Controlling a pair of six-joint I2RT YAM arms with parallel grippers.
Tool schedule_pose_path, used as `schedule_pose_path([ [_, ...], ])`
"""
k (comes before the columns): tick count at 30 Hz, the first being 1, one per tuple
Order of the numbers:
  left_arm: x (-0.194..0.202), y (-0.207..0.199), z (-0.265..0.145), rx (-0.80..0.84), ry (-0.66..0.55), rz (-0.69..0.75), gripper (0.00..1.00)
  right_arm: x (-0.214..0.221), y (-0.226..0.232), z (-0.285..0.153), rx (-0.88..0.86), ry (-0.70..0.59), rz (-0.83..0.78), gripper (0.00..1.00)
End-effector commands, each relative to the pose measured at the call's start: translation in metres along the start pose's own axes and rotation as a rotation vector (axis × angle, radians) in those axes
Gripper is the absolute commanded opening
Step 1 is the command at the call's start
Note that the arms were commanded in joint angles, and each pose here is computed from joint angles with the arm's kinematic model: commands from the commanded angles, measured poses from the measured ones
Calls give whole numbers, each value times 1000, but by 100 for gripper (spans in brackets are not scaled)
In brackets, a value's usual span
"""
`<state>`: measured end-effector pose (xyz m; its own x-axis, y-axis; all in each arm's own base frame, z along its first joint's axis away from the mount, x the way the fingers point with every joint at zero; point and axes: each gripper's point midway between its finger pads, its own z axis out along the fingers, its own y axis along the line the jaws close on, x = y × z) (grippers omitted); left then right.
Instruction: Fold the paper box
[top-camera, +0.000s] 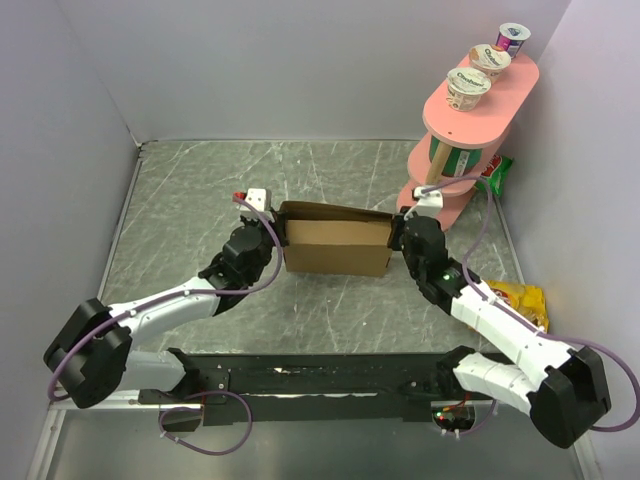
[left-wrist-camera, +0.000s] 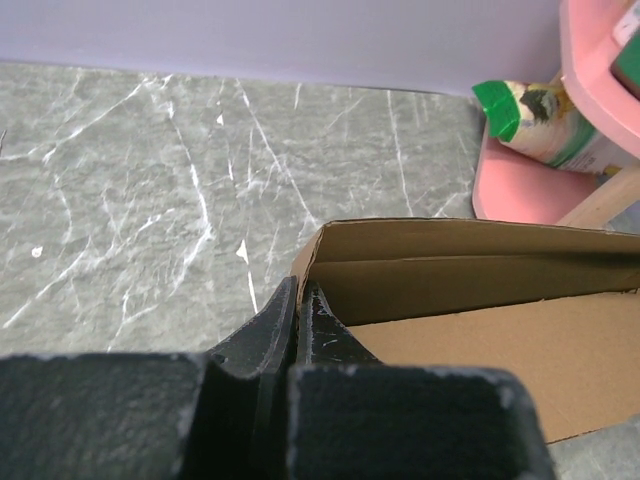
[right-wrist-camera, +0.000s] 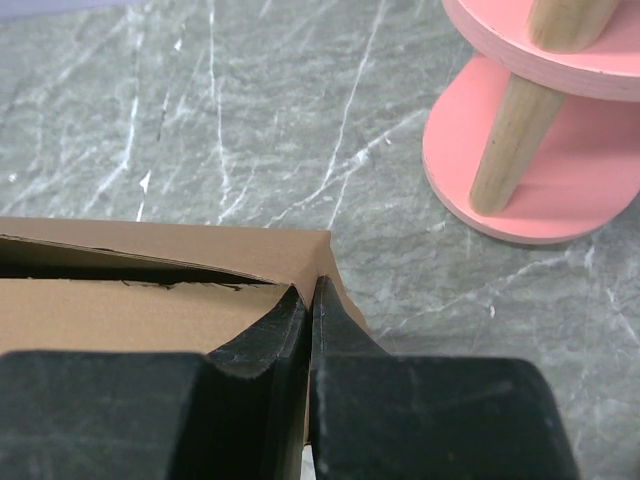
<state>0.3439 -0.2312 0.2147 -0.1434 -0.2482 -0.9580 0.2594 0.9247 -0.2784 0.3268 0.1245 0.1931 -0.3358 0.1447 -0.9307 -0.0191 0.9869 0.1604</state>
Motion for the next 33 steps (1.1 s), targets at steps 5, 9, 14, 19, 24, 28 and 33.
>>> schedule_pose_path([
  [5,115,8,-33,113,309,186,1,91,-27,-15,61,227,-98,0],
  [9,125,11,-39,145,325,217,1,97,-29,-16,87,246,-85,0],
  [14,139,15,-45,156,349,222,1,108,-27,-19,126,276,-67,0],
  [19,147,15,-47,163,344,184,1,122,-30,-22,180,271,-14,0],
  [24,154,18,-38,116,364,166,1,128,-25,-20,152,261,-8,0],
  [28,159,6,-29,71,414,55,1,130,-24,-19,176,266,-29,0],
  [33,165,-11,-29,51,454,-37,1,128,-19,-17,172,273,-39,0],
])
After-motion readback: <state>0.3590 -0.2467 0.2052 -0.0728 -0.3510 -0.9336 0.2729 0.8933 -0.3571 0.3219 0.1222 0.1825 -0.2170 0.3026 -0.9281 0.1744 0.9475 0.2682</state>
